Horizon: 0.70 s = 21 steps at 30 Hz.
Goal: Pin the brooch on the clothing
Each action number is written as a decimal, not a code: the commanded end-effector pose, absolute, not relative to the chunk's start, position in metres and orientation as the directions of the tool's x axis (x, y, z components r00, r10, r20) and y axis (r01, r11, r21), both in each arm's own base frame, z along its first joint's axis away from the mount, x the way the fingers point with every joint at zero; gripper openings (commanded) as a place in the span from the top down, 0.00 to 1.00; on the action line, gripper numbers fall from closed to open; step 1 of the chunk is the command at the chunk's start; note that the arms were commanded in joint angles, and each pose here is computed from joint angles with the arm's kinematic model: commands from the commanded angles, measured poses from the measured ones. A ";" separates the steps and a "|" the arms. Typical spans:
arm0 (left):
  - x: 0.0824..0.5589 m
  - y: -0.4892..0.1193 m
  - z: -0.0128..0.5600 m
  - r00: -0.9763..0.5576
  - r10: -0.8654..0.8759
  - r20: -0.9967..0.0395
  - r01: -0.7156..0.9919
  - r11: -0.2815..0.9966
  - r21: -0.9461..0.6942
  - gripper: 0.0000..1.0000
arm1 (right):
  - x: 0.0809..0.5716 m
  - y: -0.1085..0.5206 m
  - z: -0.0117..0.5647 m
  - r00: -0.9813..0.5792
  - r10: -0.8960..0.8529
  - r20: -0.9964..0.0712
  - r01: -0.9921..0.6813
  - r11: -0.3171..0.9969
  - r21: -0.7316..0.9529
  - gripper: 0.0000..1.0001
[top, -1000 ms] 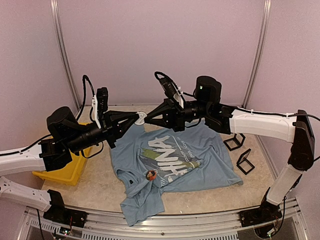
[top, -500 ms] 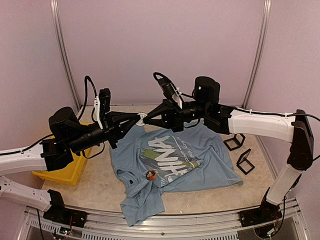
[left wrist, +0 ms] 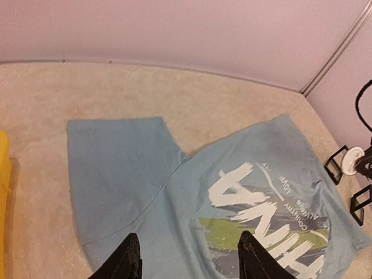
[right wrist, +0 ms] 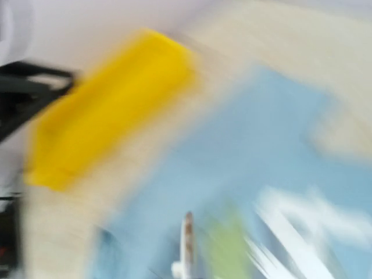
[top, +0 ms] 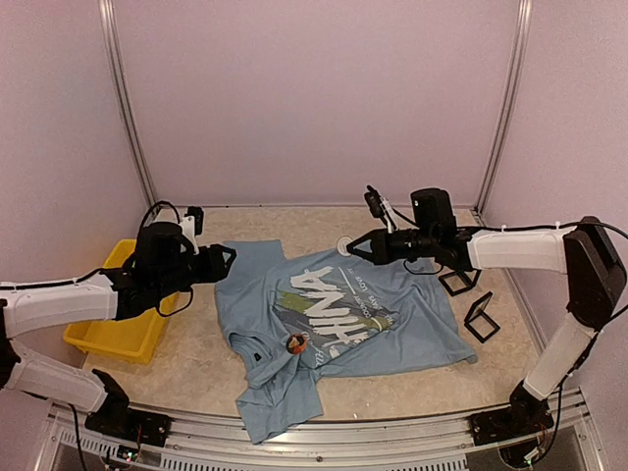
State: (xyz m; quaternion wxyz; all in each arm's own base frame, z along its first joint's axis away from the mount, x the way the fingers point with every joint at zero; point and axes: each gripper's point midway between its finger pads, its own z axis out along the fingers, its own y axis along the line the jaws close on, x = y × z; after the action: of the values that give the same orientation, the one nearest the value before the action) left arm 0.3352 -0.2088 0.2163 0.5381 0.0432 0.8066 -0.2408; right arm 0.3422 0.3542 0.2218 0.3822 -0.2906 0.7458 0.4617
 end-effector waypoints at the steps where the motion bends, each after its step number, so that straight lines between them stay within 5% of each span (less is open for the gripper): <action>1: 0.323 -0.191 0.109 -0.658 -0.201 -0.726 0.156 0.906 -0.393 0.48 | 0.357 0.312 0.132 -0.724 -0.067 -0.687 -0.558 0.643 0.524 1.00; 10: 0.364 -0.203 -0.018 -0.832 -0.061 -0.551 0.075 0.972 -0.221 0.57 | 0.386 0.245 0.038 -0.842 0.057 -0.537 -0.287 0.795 0.534 1.00; 16: 0.415 -0.170 -0.037 -0.820 -0.059 -0.570 -0.031 0.998 -0.059 0.55 | 0.411 0.205 0.010 -0.848 0.108 -0.518 -0.186 0.856 0.483 1.00; 21: 0.481 -0.152 0.000 -0.740 0.014 -0.673 -0.057 0.995 0.083 0.51 | 0.436 0.193 0.002 -0.839 0.089 -0.537 -0.181 0.884 0.430 1.00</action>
State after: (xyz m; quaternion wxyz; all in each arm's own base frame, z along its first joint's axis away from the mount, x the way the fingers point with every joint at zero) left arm 0.4695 -0.1962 0.0233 0.3975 -0.0299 0.9143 -0.0719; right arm 0.4240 0.2207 0.0355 0.2989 -0.0423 0.9037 0.3036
